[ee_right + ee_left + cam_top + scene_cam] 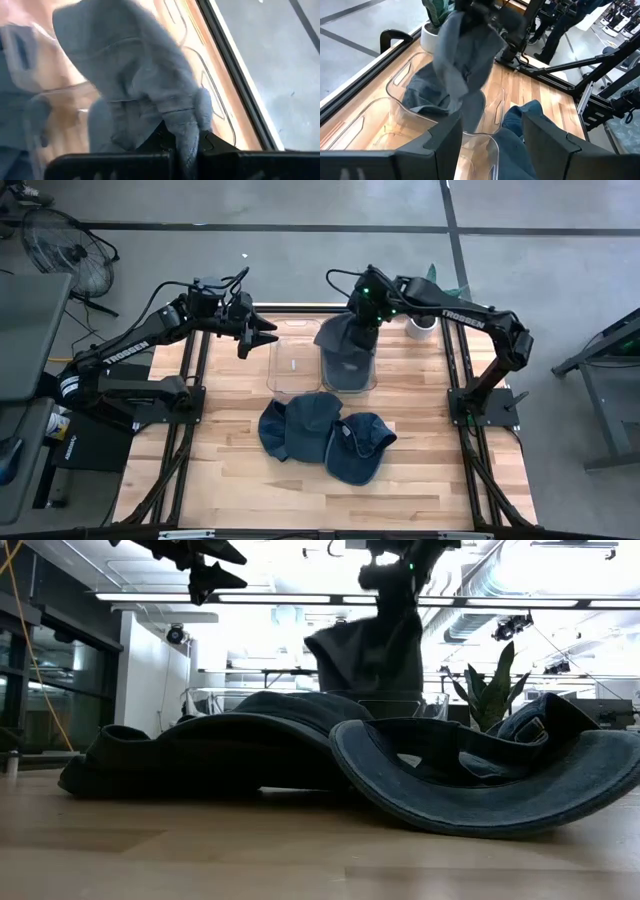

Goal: Pick & Place hat
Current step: Put the gray cap into the right transparent bin

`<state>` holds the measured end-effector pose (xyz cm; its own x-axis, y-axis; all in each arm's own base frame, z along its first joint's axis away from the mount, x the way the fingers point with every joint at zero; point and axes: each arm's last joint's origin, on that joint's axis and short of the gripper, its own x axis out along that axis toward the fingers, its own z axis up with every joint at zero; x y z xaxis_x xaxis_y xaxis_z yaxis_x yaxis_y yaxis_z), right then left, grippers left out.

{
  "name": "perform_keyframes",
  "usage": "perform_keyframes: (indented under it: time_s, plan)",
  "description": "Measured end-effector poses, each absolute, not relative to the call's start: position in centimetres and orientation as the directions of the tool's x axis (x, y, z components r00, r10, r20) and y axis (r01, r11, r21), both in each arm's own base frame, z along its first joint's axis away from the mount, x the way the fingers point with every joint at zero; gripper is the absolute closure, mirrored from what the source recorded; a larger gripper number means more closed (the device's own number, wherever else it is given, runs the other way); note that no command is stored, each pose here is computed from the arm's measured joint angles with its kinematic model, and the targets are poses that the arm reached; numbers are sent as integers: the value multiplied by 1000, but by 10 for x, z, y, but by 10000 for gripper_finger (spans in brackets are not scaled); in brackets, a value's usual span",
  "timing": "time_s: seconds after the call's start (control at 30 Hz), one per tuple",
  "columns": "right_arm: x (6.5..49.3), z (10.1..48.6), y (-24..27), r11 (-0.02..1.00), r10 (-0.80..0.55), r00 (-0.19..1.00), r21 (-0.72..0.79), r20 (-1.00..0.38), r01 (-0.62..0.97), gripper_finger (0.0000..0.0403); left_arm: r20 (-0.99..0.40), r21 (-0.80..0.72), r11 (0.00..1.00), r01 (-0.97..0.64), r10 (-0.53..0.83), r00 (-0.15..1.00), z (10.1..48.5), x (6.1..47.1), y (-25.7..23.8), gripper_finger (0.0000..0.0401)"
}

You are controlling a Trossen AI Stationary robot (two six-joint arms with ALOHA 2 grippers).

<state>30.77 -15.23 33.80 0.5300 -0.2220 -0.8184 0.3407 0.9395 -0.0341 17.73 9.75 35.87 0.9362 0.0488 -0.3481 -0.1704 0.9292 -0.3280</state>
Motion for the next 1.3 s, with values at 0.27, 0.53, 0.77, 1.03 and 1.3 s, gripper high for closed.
perform_keyframes:
  time_s: [0.27,0.53,0.77,1.03,1.3]
  plan:
    - [318,355,-125,976,-100,596,39,-797,216,403,-348,-328,929,-171,49,936,359,177,98,202]
    - [321,352,-102,966,-33,562,119,-826,232,403,-358,-333,927,-173,45,933,358,177,97,202]
    - [323,352,-92,957,2,557,164,-830,241,403,-371,-338,924,-177,41,928,356,176,97,202]
    - [320,350,-95,901,38,541,262,-840,344,403,-371,-333,927,-174,41,928,356,176,97,202]
    - [318,350,-100,861,89,553,343,-828,375,403,-371,-333,927,-174,41,928,356,176,97,202]
